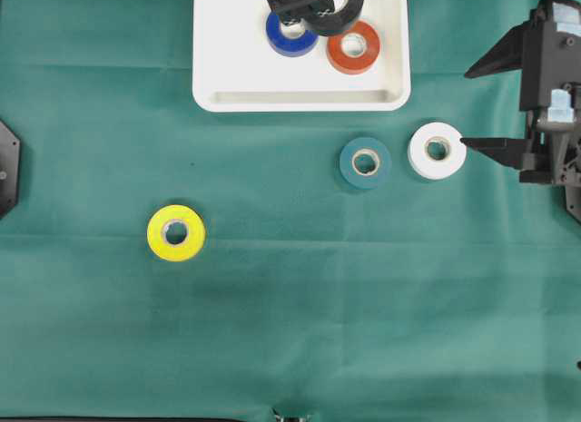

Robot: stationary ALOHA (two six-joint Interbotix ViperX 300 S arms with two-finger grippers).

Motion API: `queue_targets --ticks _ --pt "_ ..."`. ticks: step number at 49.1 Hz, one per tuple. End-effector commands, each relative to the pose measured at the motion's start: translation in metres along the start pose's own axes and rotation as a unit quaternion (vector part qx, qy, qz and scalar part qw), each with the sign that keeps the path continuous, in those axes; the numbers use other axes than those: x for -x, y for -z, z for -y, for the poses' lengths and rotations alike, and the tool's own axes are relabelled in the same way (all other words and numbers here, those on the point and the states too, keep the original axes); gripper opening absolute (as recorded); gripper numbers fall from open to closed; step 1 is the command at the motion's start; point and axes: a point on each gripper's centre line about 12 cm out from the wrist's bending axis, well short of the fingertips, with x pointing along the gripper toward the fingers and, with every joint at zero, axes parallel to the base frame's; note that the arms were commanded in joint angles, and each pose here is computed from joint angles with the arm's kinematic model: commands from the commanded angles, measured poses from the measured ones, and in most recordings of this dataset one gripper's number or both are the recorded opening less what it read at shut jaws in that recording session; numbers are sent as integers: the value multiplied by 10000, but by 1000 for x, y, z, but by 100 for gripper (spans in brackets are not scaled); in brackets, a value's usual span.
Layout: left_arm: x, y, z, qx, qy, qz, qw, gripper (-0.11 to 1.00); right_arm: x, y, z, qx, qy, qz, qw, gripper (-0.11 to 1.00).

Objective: Pick up the tape from a random location and place it into the white case.
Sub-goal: 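Lift the black tape and carry it to the tray's left side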

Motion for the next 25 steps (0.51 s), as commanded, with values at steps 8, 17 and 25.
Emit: queue_targets --ticks 8,17,25 --pt "28 -4 -1 0 -56 317 9995 18 3 -4 1 -3 12 86 10000 90" --pt "28 0 -1 -3 -52 248 9997 18 3 -4 1 -3 15 79 10000 90" --pt "30 12 -4 52 -62 153 9999 18 3 -4 1 6 21 57 10000 90"
